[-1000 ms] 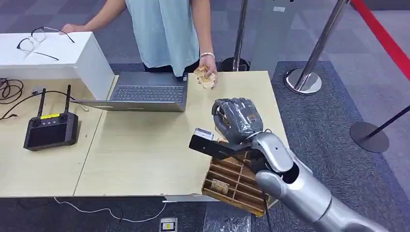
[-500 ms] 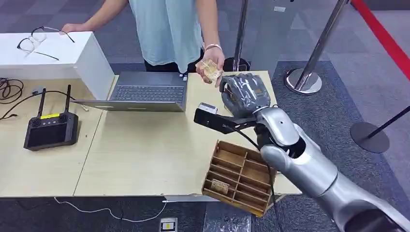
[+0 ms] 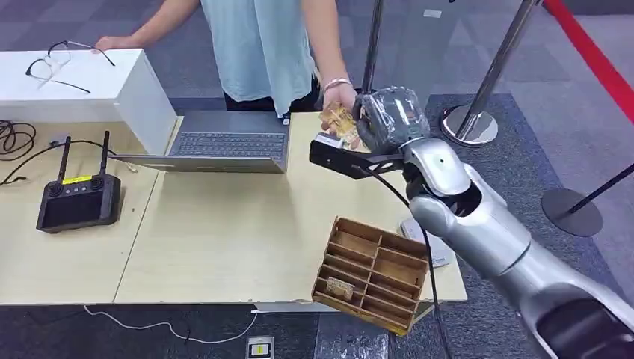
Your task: Pass the card to the sensor for recognition and then transmit it.
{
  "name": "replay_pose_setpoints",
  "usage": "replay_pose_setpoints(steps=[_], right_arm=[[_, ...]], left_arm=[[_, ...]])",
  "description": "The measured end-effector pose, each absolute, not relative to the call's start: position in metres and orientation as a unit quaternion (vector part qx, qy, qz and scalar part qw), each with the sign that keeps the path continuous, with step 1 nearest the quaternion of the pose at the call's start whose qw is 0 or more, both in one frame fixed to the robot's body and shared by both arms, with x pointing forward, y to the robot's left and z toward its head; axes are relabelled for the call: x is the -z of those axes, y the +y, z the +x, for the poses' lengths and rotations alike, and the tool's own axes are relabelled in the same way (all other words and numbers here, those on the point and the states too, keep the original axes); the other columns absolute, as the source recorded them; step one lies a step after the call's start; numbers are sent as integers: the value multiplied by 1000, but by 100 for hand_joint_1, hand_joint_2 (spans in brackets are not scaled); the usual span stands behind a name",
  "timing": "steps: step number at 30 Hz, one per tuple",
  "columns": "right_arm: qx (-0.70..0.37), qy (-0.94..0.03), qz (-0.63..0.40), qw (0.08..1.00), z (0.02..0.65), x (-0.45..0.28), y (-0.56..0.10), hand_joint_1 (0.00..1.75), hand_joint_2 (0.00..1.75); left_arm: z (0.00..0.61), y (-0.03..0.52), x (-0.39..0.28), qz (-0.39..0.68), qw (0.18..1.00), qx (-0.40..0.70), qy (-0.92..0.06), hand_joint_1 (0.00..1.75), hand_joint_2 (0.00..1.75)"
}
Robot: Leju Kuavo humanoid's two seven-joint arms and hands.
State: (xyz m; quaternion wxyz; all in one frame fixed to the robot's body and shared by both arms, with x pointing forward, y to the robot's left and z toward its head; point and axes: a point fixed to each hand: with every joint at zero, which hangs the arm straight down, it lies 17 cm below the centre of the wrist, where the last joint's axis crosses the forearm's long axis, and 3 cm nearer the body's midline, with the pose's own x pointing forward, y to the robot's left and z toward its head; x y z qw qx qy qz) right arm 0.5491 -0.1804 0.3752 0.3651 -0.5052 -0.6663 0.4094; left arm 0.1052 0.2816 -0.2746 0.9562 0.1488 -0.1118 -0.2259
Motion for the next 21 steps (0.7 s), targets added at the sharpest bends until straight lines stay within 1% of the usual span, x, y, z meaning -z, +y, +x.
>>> replay_pose_setpoints(steps=[7, 21], right_arm=[[-413, -657, -517, 362, 558, -382, -185, 175, 175], [-433, -638, -523, 364, 567, -368, -178, 175, 175]], left_arm=[[105, 280, 275, 147, 956, 229, -110, 0, 175], [104, 280, 275, 147, 955, 232, -110, 0, 175]])
